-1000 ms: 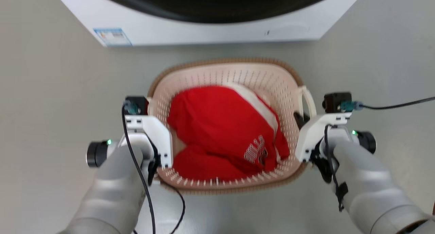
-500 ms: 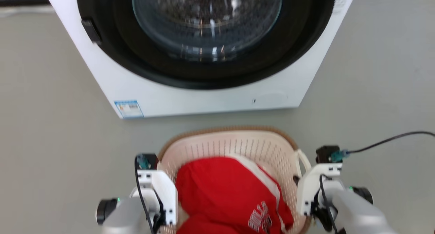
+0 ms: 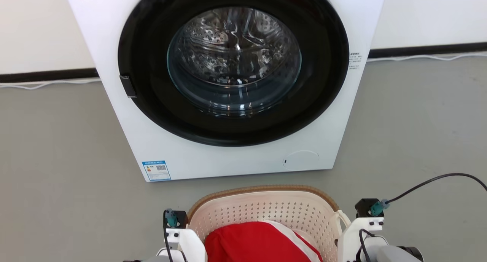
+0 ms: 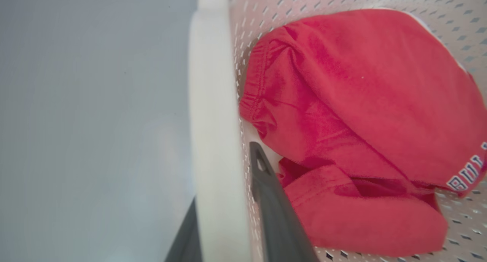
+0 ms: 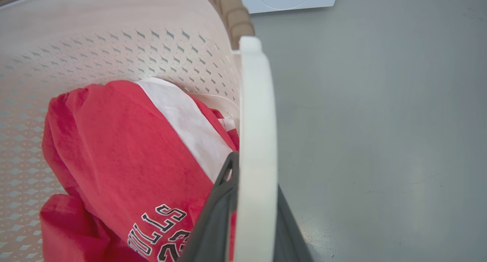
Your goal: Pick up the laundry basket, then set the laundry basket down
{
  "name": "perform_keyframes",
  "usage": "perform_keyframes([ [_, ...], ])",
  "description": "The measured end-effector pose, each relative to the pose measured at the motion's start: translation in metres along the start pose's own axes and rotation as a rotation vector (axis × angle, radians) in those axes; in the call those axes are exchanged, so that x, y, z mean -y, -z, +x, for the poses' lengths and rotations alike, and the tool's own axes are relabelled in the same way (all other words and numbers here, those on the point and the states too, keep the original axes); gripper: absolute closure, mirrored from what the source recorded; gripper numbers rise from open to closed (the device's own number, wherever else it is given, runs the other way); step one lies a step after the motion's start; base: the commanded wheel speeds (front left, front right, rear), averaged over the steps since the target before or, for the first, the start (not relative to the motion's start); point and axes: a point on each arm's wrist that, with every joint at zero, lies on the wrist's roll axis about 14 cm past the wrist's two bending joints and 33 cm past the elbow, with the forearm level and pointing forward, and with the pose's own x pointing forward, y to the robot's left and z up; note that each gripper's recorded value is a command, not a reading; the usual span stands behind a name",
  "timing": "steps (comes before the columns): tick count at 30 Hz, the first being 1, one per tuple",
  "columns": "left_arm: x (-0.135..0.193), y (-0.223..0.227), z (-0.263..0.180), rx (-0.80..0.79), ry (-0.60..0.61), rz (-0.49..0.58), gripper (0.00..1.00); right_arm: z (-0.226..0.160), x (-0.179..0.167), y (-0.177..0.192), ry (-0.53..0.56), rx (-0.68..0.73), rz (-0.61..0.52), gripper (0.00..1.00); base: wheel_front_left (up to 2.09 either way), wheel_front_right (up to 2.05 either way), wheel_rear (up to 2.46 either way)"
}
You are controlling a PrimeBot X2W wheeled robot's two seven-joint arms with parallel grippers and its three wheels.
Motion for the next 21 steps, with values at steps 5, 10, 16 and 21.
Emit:
perform_keyframes([
  [5,0.002,0.003,-0.004,-0.006,0.001,0.013,1.0,-0.003,0.0,0.004,0.002,-0.005,0.001,1.0,0.0,0.0,0.0],
  [10,0.006,0.006,-0.006,-0.013,0.007,0.016,1.0,-0.005,0.002,0.005,0.007,-0.014,-0.001,1.0,0.0,0.0,0.0],
  [16,0.008,0.011,-0.005,-0.026,0.01,0.012,1.0,-0.005,0.004,0.006,0.013,-0.016,-0.007,1.0,0.0,0.0,0.0],
  [21,0.009,0.015,-0.003,-0.041,0.015,0.007,1.0,-0.004,0.005,0.012,0.016,-0.029,0.003,1.0,0.0,0.0,0.0],
])
